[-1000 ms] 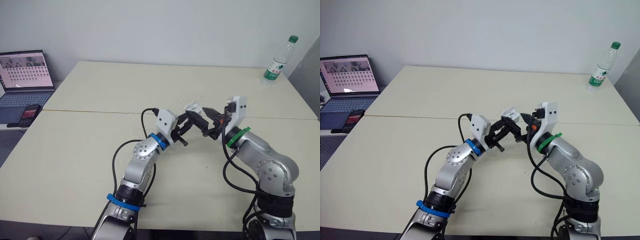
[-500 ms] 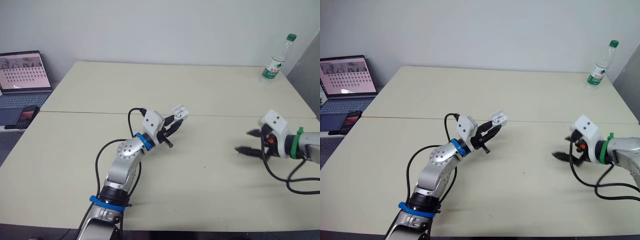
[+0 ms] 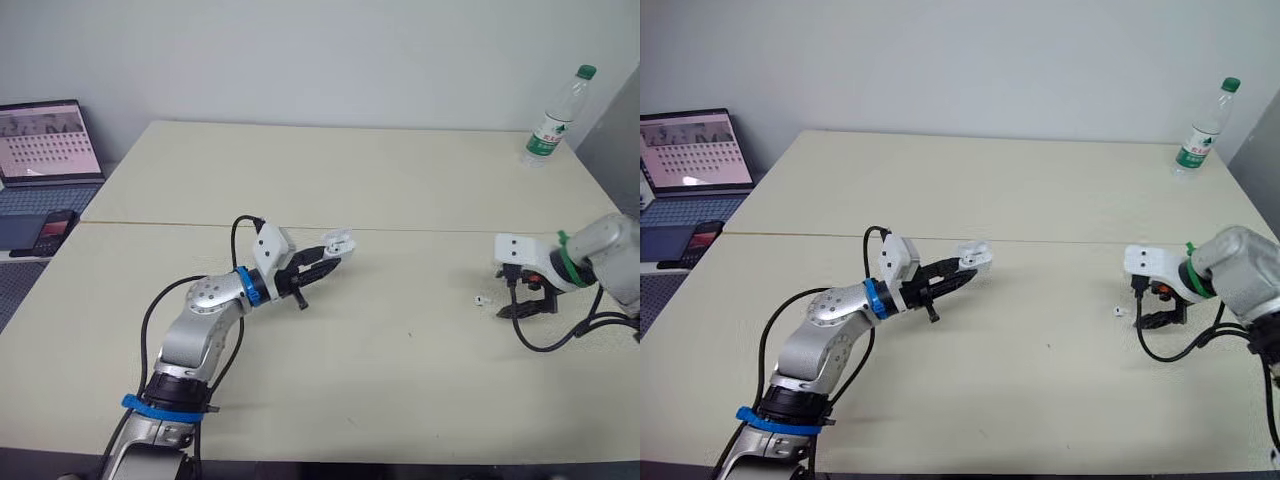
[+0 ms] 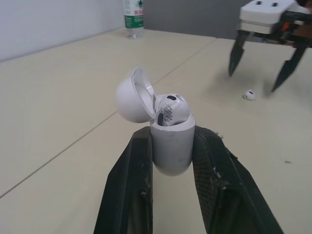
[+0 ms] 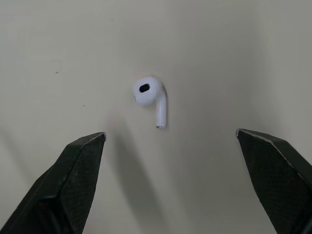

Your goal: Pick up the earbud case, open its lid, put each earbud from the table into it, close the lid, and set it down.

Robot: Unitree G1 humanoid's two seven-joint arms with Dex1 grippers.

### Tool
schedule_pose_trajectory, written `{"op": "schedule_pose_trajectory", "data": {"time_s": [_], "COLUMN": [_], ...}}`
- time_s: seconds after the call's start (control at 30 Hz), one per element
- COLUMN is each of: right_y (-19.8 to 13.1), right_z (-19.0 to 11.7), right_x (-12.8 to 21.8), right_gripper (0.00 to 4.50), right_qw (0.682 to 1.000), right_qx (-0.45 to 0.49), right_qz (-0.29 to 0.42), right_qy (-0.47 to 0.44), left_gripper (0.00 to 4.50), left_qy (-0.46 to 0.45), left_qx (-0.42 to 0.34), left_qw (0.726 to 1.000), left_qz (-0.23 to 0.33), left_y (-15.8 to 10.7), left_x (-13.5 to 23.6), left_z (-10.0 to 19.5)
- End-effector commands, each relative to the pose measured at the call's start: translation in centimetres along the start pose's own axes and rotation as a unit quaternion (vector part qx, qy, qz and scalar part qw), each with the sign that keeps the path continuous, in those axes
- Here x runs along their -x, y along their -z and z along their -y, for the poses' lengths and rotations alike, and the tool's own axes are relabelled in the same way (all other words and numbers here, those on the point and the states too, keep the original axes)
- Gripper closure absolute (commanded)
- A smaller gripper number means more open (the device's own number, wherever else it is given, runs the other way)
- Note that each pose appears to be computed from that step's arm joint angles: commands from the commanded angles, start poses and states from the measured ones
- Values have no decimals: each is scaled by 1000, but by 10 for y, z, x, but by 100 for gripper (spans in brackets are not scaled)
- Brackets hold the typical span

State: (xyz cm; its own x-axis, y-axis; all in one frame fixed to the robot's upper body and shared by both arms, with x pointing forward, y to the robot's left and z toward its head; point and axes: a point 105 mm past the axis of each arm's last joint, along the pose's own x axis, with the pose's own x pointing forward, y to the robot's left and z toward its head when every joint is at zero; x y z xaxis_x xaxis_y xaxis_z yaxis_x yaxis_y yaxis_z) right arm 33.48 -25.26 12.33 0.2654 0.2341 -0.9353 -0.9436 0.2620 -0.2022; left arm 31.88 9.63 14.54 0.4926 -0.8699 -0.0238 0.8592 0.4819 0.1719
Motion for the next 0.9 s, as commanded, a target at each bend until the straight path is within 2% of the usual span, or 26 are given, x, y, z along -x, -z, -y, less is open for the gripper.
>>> {"op": "schedule_pose_trajectory", "data": {"time_s": [0.03,0.27,0.8,0.9], "right_y": [-7,-16,-24,-24], "right_z": [7,13,9,10], "right_x": [5,-3,-7,-7], "right_gripper": [2,2,2,62], "right_qw": [1000,998,998,998], "right_qx": [20,28,20,15], "right_qz": [-21,-53,-53,-53], "right_qy": [-2,11,9,11], "left_gripper": [374,374,374,374], "left_qy": [24,9,-6,-7], "left_qx": [-14,-33,-39,-41], "left_qw": [999,999,999,999], "left_qz": [23,20,12,8], "left_y": [-17,-18,-9,-5], "left_x": [-1,-1,-4,-5], "left_z": [10,8,4,5]}}
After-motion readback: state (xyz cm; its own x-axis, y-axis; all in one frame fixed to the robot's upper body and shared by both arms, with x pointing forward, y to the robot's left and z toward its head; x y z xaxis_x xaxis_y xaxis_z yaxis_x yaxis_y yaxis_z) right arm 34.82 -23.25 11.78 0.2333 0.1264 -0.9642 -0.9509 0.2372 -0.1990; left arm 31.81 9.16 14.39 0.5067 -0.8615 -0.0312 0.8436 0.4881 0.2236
